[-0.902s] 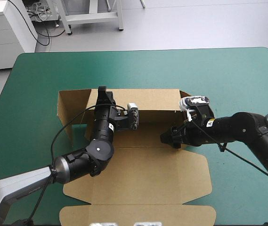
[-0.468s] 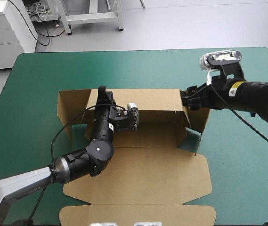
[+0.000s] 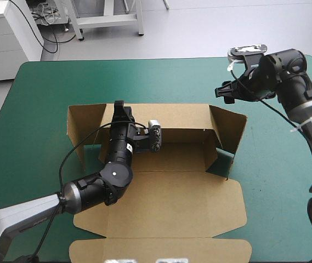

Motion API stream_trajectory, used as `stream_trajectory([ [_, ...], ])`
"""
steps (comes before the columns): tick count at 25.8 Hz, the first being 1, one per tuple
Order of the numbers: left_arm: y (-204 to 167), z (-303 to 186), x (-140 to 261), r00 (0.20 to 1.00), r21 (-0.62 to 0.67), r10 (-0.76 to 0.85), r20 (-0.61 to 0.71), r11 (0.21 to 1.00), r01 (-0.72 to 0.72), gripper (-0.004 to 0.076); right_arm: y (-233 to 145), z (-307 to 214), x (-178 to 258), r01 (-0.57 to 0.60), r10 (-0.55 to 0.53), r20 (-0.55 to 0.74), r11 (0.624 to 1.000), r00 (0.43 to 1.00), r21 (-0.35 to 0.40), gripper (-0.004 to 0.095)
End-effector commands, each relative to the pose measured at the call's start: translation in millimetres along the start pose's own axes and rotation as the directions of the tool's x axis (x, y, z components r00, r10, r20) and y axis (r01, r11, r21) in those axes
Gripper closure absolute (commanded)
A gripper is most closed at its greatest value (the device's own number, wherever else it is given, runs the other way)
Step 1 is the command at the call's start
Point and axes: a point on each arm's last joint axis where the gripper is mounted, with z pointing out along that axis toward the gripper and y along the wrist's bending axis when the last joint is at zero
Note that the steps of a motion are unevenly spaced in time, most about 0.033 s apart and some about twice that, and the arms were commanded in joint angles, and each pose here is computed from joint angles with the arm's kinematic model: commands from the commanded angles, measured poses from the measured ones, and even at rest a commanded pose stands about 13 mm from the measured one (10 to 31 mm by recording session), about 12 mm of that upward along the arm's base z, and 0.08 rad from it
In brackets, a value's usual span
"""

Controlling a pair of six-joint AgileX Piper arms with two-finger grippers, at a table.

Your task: Fold the box

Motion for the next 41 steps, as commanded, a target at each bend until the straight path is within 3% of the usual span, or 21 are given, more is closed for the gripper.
stream_trajectory([
  [1, 25, -8, 5, 1.0, -0.105, -0.025, -0.01, 0.994, 0.024, 0.0731, -21, 2, -10, -0.091, 0.096, 0.039, 0.991, 0.995, -0.1, 0.018],
  [3, 25, -8, 5, 1.0, -0.105, -0.025, -0.01, 0.994, 0.024, 0.0731, -29, 13, -11, -0.126, 0.129, 0.015, 0.983, 0.992, -0.136, 0.018],
  [14, 25, -8, 6, 1.0, -0.104, -0.028, -0.014, 0.994, 0.026, 0.0731, -34, 29, 14, -0.124, 0.112, -0.082, 0.979, 0.99, -0.16, 0.0181],
  [28, 25, -8, 6, 0.999, -0.104, -0.028, -0.015, 0.994, 0.026, 0.0731, -27, 15, 69, -0.127, 0.115, -0.072, 0.976, 0.991, -0.18, 0.0181],
  [38, 25, -8, 6, 1.0, -0.103, -0.023, -0.014, 0.994, 0.022, 0.0731, -8, 29, 111, -0.115, 0.116, -0.02, 0.927, 0.993, -0.357, 0.0182],
  [41, 25, -8, 6, 1.0, -0.103, -0.023, -0.014, 0.994, 0.022, 0.0731, -4, 20, 124, -0.067, 0.108, 0.082, 0.917, 0.991, -0.394, 0.0182],
])
